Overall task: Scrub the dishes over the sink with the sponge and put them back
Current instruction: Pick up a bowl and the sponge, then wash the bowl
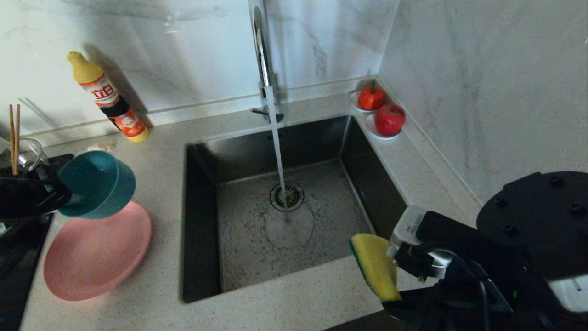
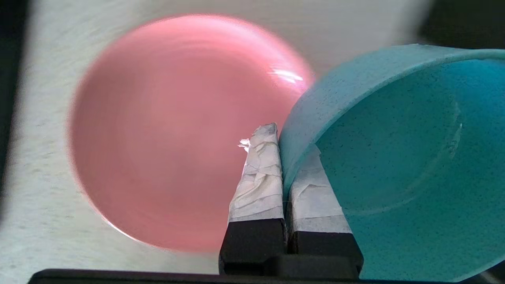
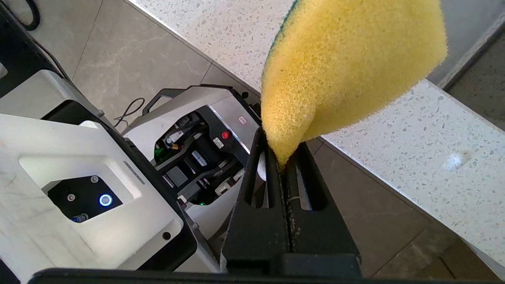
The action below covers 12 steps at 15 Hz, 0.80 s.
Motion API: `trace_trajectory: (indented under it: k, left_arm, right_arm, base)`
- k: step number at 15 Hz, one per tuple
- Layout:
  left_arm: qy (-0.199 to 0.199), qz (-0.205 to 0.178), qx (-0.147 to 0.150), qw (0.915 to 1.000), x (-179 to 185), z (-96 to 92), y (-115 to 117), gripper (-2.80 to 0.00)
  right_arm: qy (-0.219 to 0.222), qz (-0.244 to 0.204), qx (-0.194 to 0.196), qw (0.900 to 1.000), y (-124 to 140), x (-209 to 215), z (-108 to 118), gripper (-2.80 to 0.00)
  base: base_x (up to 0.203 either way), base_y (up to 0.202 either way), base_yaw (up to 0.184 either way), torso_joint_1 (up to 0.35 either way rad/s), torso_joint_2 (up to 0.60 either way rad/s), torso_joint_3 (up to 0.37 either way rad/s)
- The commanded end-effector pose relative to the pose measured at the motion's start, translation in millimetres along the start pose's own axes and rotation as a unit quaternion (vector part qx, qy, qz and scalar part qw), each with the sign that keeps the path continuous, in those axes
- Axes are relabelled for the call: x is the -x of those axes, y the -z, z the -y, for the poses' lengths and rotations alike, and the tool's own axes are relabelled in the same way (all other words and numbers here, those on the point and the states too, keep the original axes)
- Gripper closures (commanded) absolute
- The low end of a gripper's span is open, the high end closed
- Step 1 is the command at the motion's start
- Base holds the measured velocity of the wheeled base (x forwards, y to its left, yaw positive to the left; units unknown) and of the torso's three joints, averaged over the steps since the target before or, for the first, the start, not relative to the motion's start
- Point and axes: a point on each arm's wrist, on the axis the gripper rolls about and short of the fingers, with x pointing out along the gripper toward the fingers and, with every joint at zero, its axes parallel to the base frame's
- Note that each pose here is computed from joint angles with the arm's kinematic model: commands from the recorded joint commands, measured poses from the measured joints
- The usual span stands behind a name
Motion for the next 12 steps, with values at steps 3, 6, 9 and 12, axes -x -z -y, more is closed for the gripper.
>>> trace_trajectory:
  k: [3,6,9,12]
  left_arm:
    - [0.098,0.019,-0.065,0.9929,53,56.2,3,0.00]
    - [0.134,-0.021,-0.100,0.9857,46,85.0,13,0.00]
    - [0.115,-0.055,-0.130,0.9833,14,114.1,27,0.00]
    - [0.105,-0.092,-0.118,0.9832,-20,131.3,40,0.00]
  right_arm:
    - [-0.001,0.002,-0.002,1.000,0,1,0,0.00]
    - [-0.003,0.016,-0.035,0.999,-2,7,2,0.00]
    - [-0.002,0.027,-0.041,0.999,-2,16,5,0.00]
    - [-0.001,0.038,-0.045,0.998,-1,24,9,0.00]
  base:
    - [0.000,0.000,0.000,0.000,0.00,0.000]
    - [0.000,0.000,0.000,0.000,0.00,0.000]
    - [0.000,0.000,0.000,0.000,0.00,0.000]
    - [0.000,0.000,0.000,0.000,0.00,0.000]
